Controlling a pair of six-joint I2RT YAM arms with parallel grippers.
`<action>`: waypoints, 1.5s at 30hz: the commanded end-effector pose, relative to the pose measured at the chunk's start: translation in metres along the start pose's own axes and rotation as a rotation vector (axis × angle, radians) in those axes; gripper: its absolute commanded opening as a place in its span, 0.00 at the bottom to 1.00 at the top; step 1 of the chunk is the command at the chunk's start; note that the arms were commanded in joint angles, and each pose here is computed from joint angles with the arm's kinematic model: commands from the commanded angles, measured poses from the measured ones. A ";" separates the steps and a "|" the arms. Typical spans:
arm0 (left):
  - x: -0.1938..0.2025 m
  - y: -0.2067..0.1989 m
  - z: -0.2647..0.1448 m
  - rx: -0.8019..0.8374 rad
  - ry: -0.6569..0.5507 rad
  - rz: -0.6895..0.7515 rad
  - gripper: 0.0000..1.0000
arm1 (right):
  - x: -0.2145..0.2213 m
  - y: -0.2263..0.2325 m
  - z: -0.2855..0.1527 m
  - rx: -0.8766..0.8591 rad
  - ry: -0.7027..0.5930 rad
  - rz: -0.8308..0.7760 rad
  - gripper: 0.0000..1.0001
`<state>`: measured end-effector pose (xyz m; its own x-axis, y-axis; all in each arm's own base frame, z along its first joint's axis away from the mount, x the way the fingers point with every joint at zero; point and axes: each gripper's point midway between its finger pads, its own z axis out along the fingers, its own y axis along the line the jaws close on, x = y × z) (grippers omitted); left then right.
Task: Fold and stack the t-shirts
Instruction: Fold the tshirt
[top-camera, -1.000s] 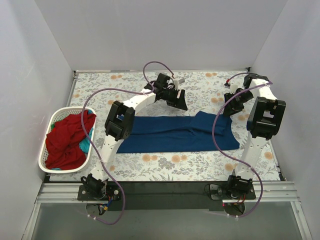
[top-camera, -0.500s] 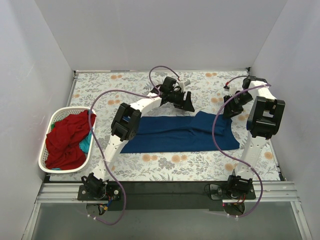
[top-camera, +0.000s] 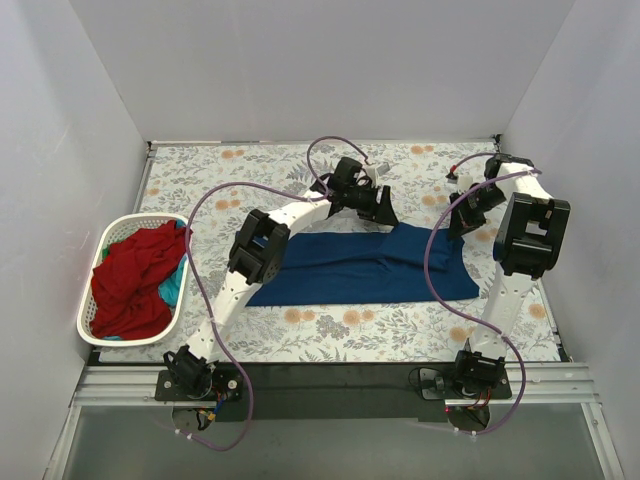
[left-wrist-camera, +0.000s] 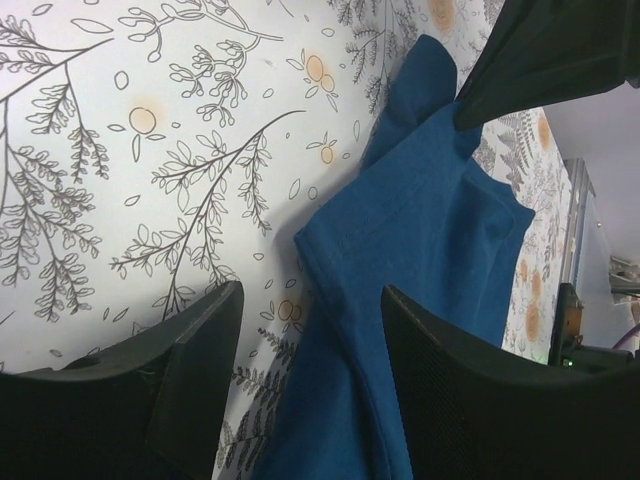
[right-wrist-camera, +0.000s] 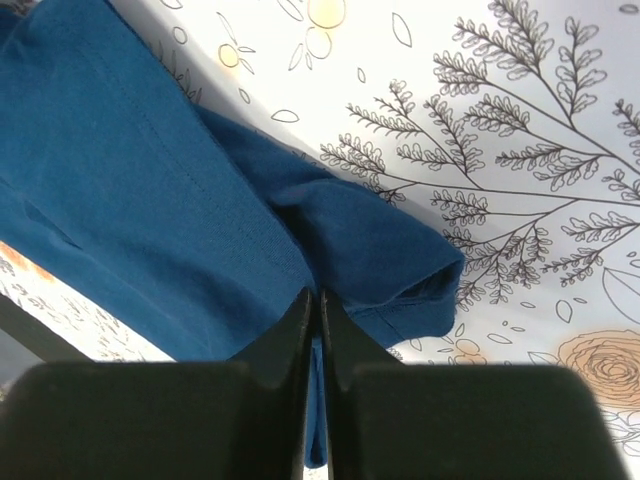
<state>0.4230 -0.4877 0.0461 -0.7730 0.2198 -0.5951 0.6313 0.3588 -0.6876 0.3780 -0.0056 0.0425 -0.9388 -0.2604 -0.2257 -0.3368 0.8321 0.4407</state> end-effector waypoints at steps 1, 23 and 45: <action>-0.011 -0.016 0.005 0.056 -0.020 0.023 0.56 | -0.012 0.014 -0.024 -0.010 -0.076 -0.046 0.06; -0.044 -0.058 0.003 0.192 -0.130 0.074 0.00 | -0.002 0.045 -0.042 -0.079 -0.102 -0.124 0.01; 0.008 -0.130 -0.063 0.285 -0.084 0.212 0.00 | 0.043 0.075 -0.059 -0.071 -0.080 -0.245 0.01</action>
<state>0.3527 -0.4778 0.1133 -0.7002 0.1939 -0.6872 0.7122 0.1213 -0.6914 0.3205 0.0163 0.1024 -0.8478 -0.3814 -0.3686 -0.5209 0.7293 0.4435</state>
